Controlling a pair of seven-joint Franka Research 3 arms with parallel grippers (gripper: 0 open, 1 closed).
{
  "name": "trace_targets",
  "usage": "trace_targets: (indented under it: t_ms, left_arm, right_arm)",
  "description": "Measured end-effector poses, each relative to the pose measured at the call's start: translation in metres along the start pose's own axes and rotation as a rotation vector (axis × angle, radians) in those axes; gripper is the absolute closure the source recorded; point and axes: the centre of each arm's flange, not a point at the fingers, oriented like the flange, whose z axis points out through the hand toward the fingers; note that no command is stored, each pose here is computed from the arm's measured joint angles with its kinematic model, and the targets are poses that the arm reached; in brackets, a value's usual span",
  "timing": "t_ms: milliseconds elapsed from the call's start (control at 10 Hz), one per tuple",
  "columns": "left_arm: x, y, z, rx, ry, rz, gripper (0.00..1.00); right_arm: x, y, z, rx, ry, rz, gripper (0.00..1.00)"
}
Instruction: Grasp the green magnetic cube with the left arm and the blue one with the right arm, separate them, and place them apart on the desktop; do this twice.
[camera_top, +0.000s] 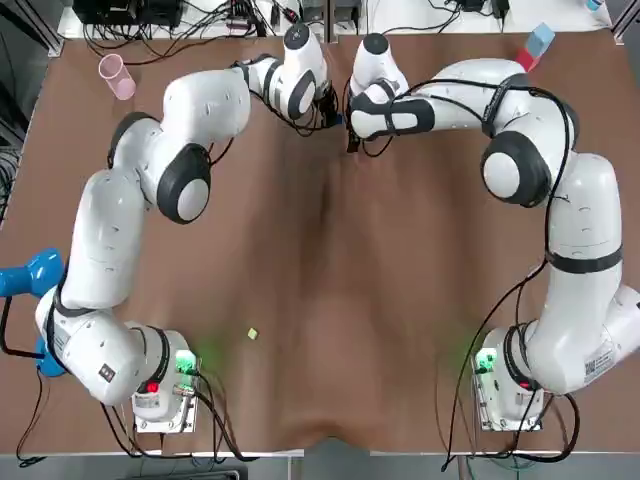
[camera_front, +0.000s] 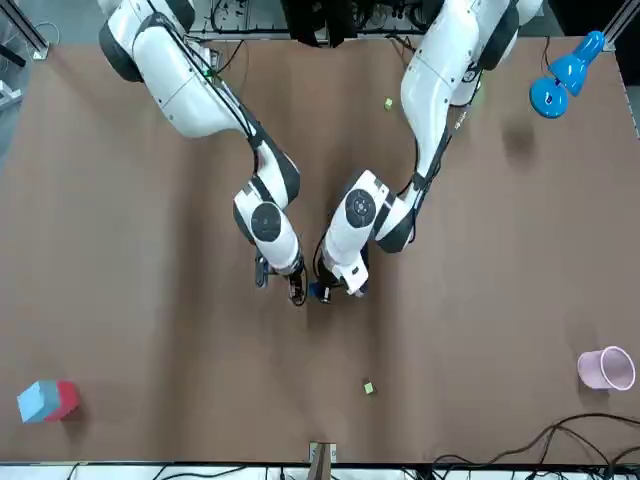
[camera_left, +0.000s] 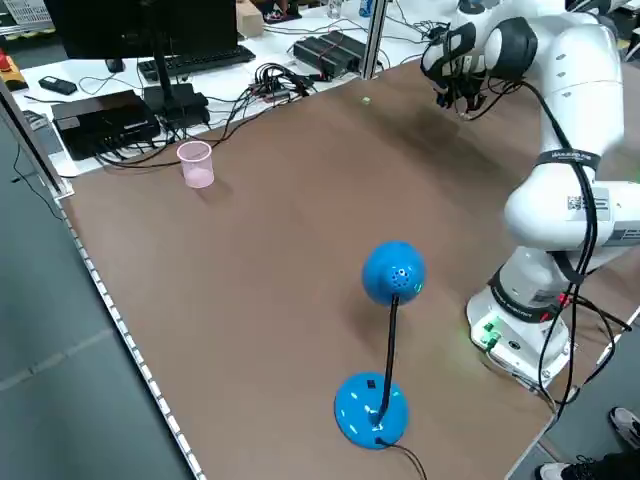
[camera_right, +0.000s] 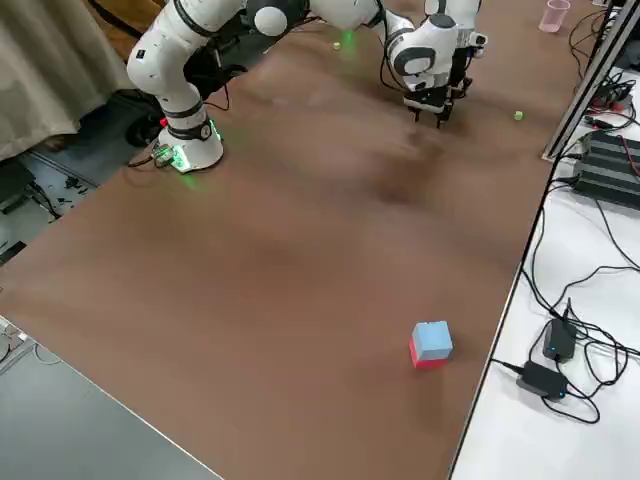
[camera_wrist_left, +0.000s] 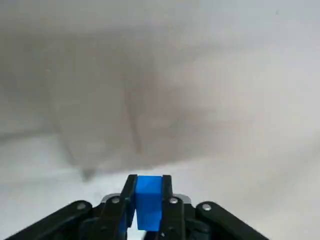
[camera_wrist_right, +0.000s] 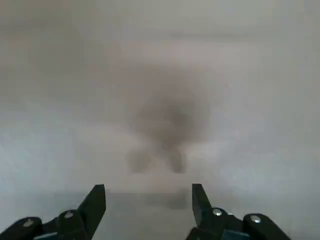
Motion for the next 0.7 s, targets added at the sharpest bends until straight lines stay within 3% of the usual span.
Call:
trace_targets:
  t_ms: [700]
  left_arm:
    - [-0.003, -0.006, 0.002, 0.017, 0.005, 0.006, 0.77]
  right_arm:
    - [-0.001, -0.018, -0.018, 0.073, -0.043, 0.019, 0.22]
